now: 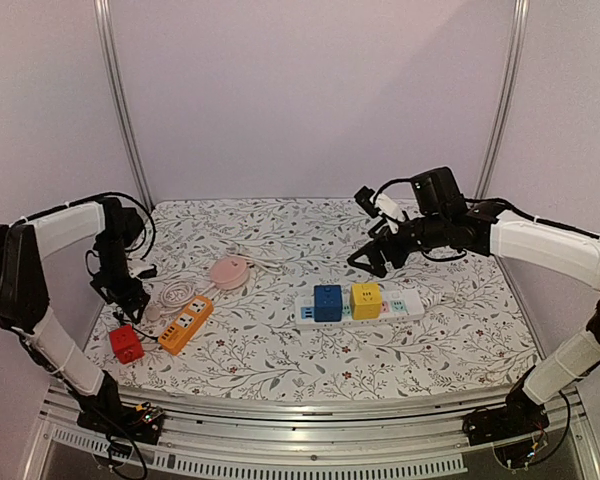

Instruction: Insert the plug

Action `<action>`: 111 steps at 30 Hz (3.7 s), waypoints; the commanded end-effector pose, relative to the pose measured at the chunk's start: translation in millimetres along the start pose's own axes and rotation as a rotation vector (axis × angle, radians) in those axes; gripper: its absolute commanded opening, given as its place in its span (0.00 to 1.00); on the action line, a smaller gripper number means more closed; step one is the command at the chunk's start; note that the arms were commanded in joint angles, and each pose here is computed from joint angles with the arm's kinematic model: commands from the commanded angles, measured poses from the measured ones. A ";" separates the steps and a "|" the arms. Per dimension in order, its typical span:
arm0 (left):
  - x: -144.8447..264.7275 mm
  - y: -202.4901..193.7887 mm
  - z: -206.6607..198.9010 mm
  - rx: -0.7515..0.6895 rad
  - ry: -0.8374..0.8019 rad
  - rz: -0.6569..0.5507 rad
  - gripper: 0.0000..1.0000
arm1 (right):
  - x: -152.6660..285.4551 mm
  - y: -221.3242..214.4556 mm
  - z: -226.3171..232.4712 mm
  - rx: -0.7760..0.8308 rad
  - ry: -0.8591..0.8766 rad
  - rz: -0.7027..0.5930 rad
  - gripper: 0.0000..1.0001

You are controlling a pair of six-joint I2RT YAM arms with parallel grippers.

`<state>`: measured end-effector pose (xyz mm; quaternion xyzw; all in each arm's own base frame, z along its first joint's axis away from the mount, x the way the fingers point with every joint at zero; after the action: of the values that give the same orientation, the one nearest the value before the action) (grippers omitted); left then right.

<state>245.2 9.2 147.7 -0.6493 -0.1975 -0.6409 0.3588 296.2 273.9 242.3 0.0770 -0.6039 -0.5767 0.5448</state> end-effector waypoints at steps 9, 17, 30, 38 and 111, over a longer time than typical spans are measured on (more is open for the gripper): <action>-38.0 -38.6 -21.2 0.251 -0.368 0.173 0.99 | 1.6 -4.4 5.4 -0.100 -0.058 -0.009 0.99; -52.9 -29.6 -18.5 0.237 -0.436 0.193 1.00 | 2.2 -8.7 4.9 -0.100 -0.074 0.008 0.99; -57.1 -12.7 -43.4 0.132 -0.516 0.150 0.86 | -5.4 -11.4 2.1 -0.078 -0.098 0.038 0.99; -37.5 15.8 -81.3 -0.133 -0.415 0.099 0.82 | -7.0 -10.1 0.6 -0.062 -0.108 0.041 0.99; 172.8 64.4 -171.4 -1.521 1.949 -0.781 0.00 | 37.7 120.0 96.5 -0.299 0.165 -0.271 0.96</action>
<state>195.9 -159.1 264.8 -0.0226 0.3080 -0.9035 -0.2972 291.3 307.6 370.7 0.1160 -0.4934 -0.7089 0.4905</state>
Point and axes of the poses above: each gripper's point midway between its finger pads, its own x axis back along the fingers, its own z axis along the line the jaws close on, y = z × x, the point moved 5 cm from there along x, back along the fingers, and after that the axes turned 15 degrees about -x, right-handed, at the moved point
